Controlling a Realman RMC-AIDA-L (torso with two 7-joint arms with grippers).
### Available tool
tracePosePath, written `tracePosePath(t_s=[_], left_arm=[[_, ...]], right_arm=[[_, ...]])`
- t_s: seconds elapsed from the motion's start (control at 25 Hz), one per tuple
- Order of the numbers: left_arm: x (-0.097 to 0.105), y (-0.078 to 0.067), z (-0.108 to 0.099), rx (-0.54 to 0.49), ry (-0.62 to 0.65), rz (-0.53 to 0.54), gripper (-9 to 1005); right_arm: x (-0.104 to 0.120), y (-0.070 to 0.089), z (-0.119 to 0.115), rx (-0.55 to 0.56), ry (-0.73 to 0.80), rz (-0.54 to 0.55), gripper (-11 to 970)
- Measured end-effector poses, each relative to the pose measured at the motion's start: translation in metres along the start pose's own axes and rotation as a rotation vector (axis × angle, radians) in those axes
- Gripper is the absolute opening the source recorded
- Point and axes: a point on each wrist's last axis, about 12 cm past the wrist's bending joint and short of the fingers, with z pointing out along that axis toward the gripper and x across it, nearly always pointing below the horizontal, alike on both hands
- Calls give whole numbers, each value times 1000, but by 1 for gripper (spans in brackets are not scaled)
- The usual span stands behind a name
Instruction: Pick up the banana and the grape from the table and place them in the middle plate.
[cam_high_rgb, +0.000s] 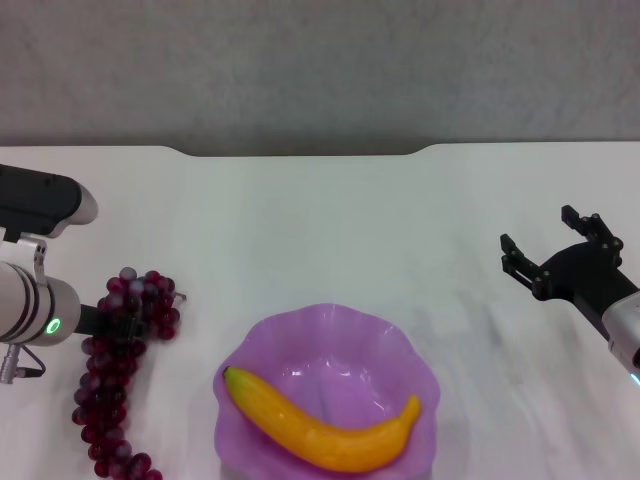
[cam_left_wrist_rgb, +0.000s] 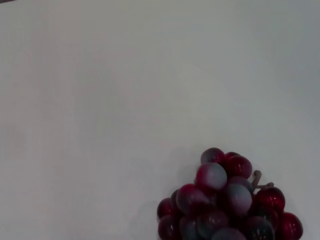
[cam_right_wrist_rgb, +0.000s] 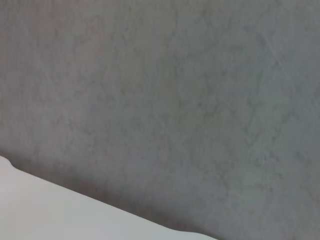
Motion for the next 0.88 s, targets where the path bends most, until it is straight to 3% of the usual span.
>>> tracePosePath(t_s=[0.16, 0.28, 0.48, 0.88], left_arm=[[1, 1, 0, -3, 0, 1, 629], [0, 1, 0, -3, -11, -2, 437], [-1, 2, 0, -5, -24, -5, 380], [-1, 4, 0, -10, -65, -11, 368]], right_arm=[[0, 0, 0, -2, 0, -3, 884], [0, 0, 0, -6, 1, -6, 884], [0, 1, 1, -8, 0, -7, 884], [0, 1, 0, -4, 0, -3, 884]])
